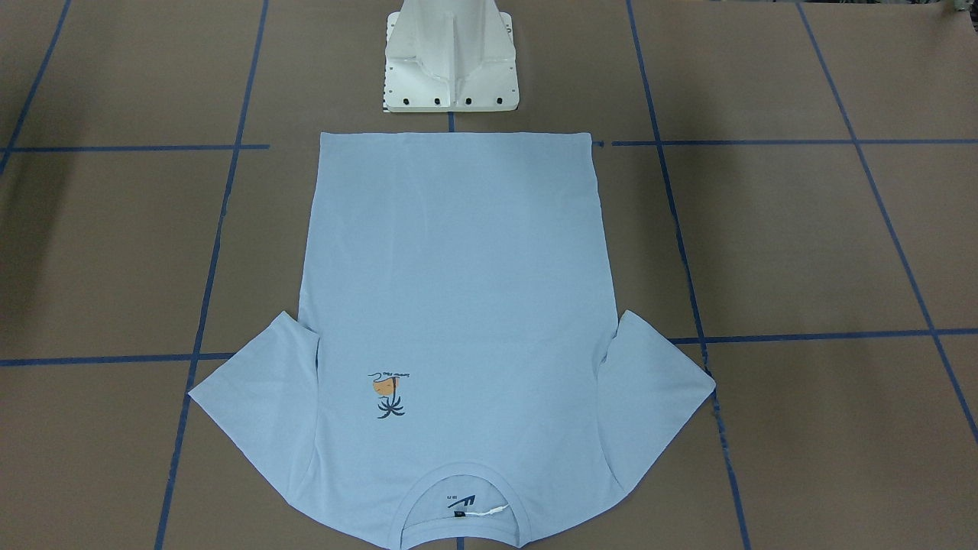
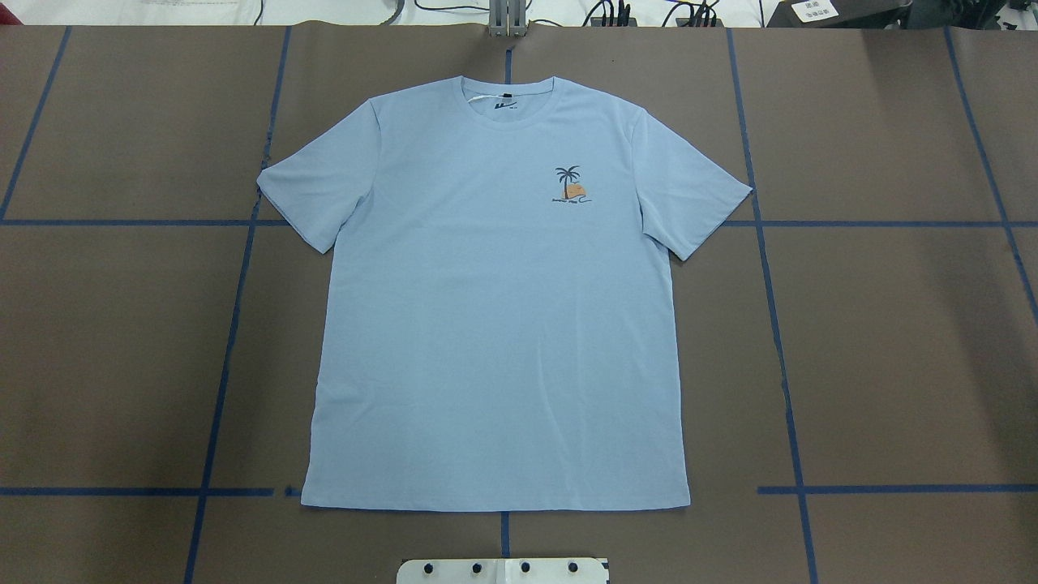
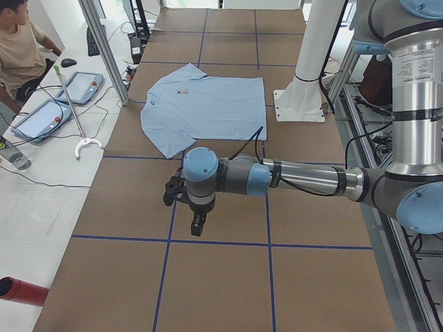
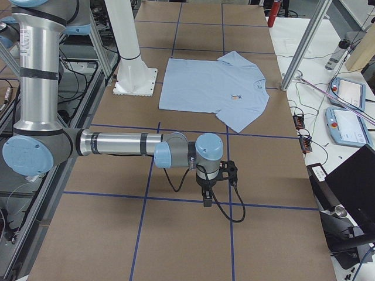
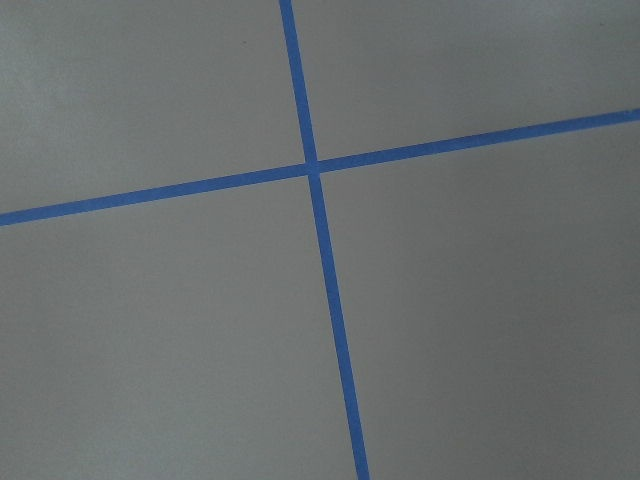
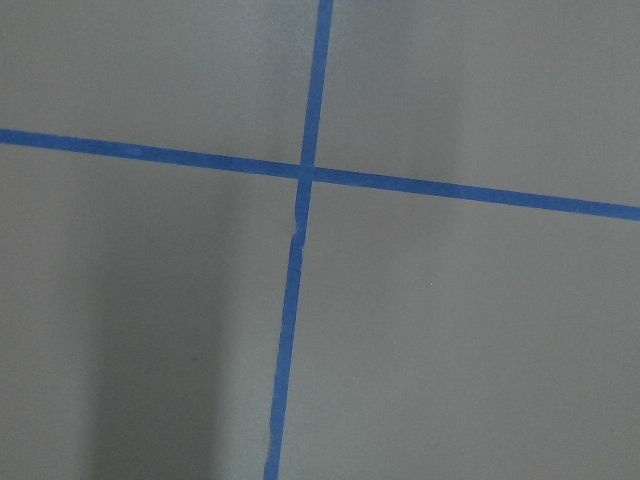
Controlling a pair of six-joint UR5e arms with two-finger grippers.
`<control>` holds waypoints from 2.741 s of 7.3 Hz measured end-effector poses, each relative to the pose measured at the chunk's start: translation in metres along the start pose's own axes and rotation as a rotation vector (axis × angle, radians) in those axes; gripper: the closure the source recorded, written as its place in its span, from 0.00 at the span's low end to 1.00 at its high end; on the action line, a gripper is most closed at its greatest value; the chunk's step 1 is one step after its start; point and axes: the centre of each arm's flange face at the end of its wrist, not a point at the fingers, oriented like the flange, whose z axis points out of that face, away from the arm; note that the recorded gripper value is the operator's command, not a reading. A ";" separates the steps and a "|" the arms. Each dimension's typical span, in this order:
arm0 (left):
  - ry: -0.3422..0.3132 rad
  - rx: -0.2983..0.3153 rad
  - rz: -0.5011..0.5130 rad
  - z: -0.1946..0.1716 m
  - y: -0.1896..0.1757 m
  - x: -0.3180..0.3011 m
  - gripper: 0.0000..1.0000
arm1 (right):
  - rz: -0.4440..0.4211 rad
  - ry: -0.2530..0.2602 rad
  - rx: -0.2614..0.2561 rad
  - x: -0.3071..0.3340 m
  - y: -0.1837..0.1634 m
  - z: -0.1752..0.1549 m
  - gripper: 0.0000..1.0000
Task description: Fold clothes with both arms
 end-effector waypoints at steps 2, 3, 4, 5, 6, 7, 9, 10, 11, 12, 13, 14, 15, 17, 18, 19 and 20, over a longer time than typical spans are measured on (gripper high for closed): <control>-0.008 0.078 0.083 -0.017 -0.011 0.017 0.00 | -0.139 -0.005 0.110 -0.028 -0.019 -0.005 0.00; -0.018 0.161 0.167 -0.028 -0.021 0.027 0.00 | -0.226 -0.004 0.202 -0.040 -0.027 -0.013 0.00; -0.031 0.266 0.269 -0.038 -0.034 0.035 0.00 | -0.289 -0.001 0.277 -0.048 -0.033 -0.020 0.00; -0.039 0.355 0.357 -0.042 -0.043 0.038 0.00 | -0.313 -0.001 0.320 -0.052 -0.039 -0.023 0.00; -0.045 0.414 0.416 -0.039 -0.048 0.035 0.00 | -0.309 -0.001 0.343 -0.056 -0.052 -0.026 0.00; -0.048 0.453 0.455 -0.035 -0.049 0.030 0.00 | -0.291 0.003 0.356 -0.059 -0.072 -0.026 0.00; -0.047 0.488 0.476 -0.030 -0.050 0.025 0.00 | -0.259 -0.022 0.367 -0.072 -0.132 -0.026 0.00; -0.038 0.500 0.452 -0.031 -0.051 0.027 0.00 | -0.230 -0.060 0.367 -0.098 -0.156 -0.026 0.00; -0.030 0.513 0.431 -0.033 -0.051 0.028 0.00 | -0.163 -0.113 0.361 -0.143 -0.176 -0.023 0.00; -0.025 0.523 0.423 -0.035 -0.051 0.030 0.00 | -0.078 -0.166 0.355 -0.203 -0.199 -0.019 0.02; -0.021 0.527 0.421 -0.035 -0.051 0.030 0.00 | 0.003 -0.196 0.361 -0.264 -0.215 -0.012 0.08; -0.018 0.530 0.423 -0.036 -0.049 0.031 0.00 | 0.066 -0.211 0.387 -0.321 -0.221 0.004 0.15; -0.017 0.534 0.427 -0.036 -0.048 0.032 0.00 | 0.108 -0.223 0.423 -0.367 -0.216 0.029 0.30; -0.017 0.537 0.431 -0.037 -0.047 0.032 0.00 | 0.136 -0.209 0.466 -0.416 -0.201 0.084 0.35; -0.017 0.538 0.431 -0.037 -0.046 0.032 0.00 | 0.135 -0.191 0.471 -0.420 -0.195 0.109 0.35; -0.017 0.538 0.431 -0.037 -0.046 0.032 0.00 | 0.133 -0.177 0.469 -0.417 -0.190 0.127 0.36; -0.017 0.537 0.431 -0.037 -0.045 0.032 0.00 | 0.134 -0.165 0.464 -0.412 -0.186 0.137 0.36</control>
